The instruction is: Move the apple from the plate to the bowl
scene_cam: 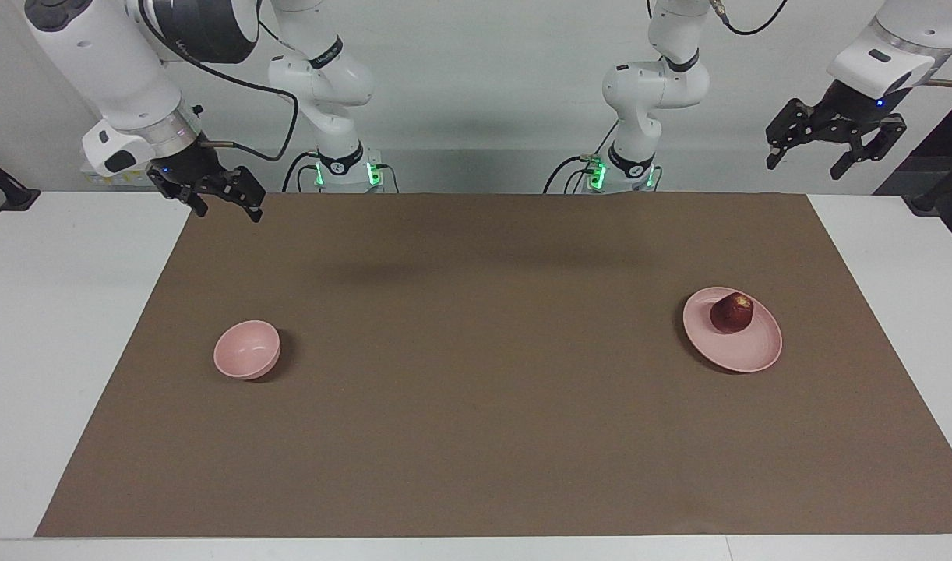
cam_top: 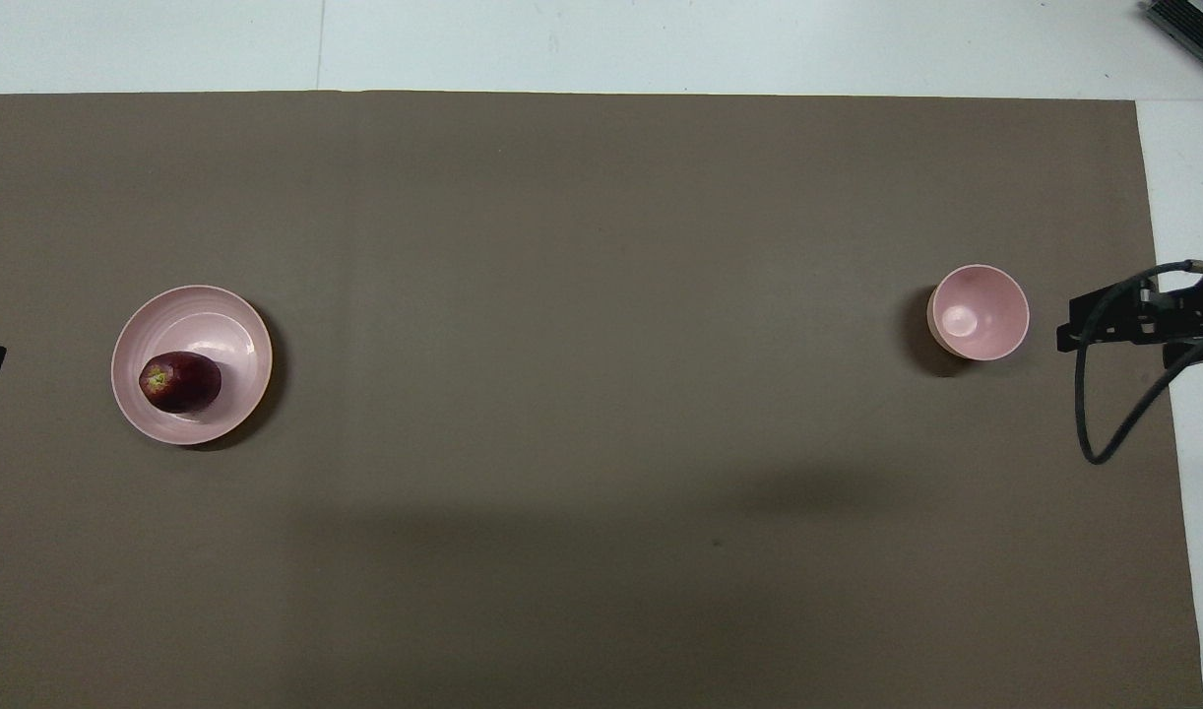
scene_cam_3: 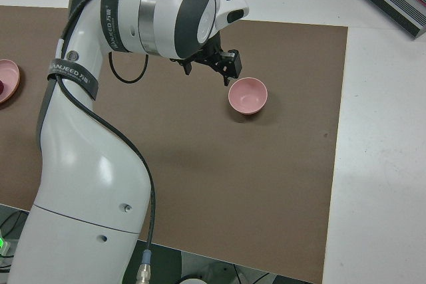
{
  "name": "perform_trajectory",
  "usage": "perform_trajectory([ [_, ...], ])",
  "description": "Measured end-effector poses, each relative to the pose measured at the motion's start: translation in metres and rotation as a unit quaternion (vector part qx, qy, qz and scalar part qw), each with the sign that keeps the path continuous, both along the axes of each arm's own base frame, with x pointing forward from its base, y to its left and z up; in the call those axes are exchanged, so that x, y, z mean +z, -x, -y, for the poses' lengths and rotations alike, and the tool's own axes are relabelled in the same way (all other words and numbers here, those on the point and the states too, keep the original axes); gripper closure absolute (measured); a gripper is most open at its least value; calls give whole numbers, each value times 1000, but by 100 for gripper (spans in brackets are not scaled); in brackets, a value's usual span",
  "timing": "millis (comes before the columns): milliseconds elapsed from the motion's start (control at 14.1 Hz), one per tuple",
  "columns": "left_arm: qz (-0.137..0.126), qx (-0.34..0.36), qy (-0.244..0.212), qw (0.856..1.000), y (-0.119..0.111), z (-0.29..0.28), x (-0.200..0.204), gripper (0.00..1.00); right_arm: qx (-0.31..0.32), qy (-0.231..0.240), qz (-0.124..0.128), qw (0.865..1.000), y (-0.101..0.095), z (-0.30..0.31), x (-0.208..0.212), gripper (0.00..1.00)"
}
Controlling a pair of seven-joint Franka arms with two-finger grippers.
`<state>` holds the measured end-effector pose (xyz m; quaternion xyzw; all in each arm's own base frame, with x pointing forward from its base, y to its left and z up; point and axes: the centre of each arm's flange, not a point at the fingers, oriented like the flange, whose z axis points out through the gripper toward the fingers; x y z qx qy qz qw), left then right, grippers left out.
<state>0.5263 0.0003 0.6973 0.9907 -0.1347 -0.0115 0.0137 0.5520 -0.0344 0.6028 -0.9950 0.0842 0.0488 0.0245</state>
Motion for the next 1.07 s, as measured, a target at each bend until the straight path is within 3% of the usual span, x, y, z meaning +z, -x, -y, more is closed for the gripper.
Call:
perform_trajectory([
  [1067, -5, -10, 0, 1000, 3, 12, -3, 0, 4, 0, -5, 1000, 1, -5, -1, 0],
])
